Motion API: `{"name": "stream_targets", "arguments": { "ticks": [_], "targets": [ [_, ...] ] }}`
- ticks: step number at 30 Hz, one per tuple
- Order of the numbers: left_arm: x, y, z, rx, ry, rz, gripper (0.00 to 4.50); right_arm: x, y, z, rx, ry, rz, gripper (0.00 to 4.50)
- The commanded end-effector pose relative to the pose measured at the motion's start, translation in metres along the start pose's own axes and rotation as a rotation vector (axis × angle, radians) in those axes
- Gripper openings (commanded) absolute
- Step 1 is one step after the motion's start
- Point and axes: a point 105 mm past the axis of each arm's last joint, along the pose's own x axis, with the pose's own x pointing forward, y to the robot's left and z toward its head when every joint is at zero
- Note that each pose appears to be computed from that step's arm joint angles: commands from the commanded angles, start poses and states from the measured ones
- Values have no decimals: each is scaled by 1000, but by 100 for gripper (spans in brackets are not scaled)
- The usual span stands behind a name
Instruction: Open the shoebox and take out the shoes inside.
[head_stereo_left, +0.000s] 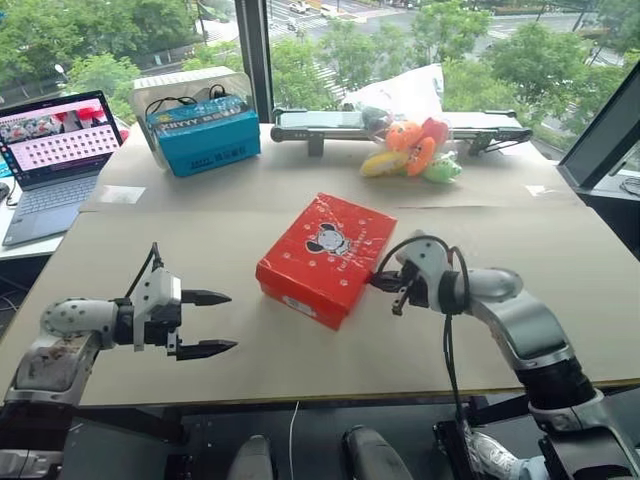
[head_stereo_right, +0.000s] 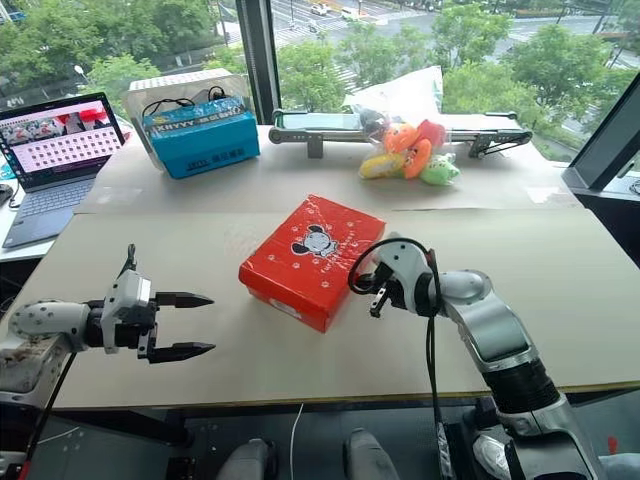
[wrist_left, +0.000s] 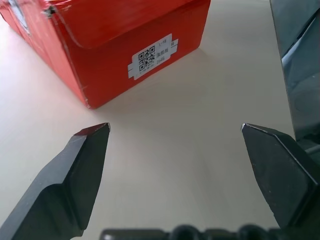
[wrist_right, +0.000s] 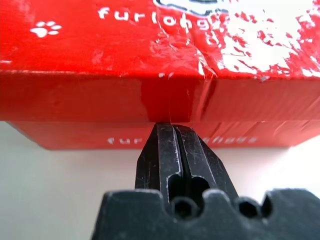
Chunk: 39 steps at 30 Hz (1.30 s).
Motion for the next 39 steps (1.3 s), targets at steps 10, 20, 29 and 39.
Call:
{"name": "stream_targets", "arguments": {
  "ticks": [10, 20, 29, 39],
  "targets": [
    [1, -3, 7, 26, 0, -1, 450, 6, -4, 113, -135, -285, 48, 3],
    [1, -7, 8, 15, -4, 6, 450, 74, -11, 153, -244, -300, 81, 3],
    [2, -10, 9, 4, -7, 9, 450, 115, 10, 183, -340, -325, 160, 3],
    [5, -10, 9, 0, -10, 5, 450, 74, 3, 175, -364, -342, 158, 3]
  ]
}}
